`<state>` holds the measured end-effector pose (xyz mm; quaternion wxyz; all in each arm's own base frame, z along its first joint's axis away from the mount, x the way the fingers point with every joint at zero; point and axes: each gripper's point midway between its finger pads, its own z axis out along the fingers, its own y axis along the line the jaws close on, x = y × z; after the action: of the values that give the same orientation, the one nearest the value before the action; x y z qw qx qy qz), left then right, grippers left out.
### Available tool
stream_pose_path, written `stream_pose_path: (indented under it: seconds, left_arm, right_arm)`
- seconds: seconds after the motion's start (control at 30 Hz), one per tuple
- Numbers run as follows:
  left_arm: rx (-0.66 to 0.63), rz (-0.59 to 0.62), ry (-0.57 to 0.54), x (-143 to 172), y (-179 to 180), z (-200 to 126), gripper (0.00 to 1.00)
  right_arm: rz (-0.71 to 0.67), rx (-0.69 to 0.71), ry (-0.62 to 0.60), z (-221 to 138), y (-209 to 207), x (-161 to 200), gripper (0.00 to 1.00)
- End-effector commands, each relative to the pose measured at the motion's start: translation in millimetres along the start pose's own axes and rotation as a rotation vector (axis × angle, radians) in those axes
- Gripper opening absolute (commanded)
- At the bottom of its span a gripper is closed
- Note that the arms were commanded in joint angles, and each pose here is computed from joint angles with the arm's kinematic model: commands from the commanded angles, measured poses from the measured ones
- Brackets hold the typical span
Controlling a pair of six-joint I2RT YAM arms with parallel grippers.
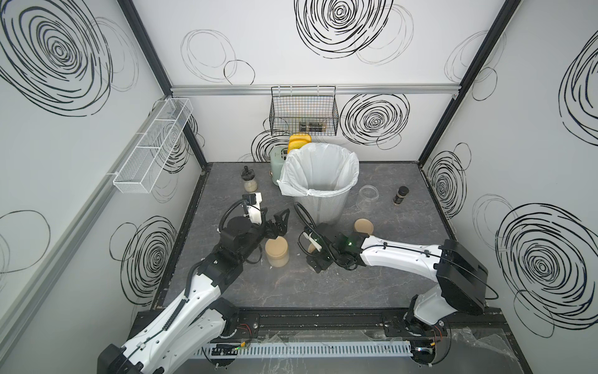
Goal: Empty moldy rice from jars
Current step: Pick up the jar from the center of the board.
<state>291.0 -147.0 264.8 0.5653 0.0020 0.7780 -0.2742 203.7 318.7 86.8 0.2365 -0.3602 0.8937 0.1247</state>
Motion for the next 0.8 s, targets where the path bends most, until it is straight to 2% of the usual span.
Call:
stream_pose_path:
  seconds: [0.0,0.2,0.37,0.5,0.77]
  left_arm:
    - [0.016,0.049,-0.03,-10,-3,-4,0.96]
    - [0.106,0.196,-0.056,-22,-24,-10,0.96]
    - [0.261,0.374,-0.087,-26,-54,-16,0.96]
    - [0.406,0.509,-0.037,-12,-80,-18,0.96]
    - [0.589,0.769,0.096,37,-134,-18,0.96]
  right_arm:
    - [0.032,-0.063,-0.119,-39,7,-28,0.61]
    - [0.094,-0.162,-0.286,-100,0,-52,0.57]
    - [0.177,-0.226,-0.423,-155,-30,-62,0.54]
    - [0.225,-0.238,-0.478,-185,-56,-59,0.54]
    - [0.267,-0.258,-0.51,-209,-78,-53,0.53]
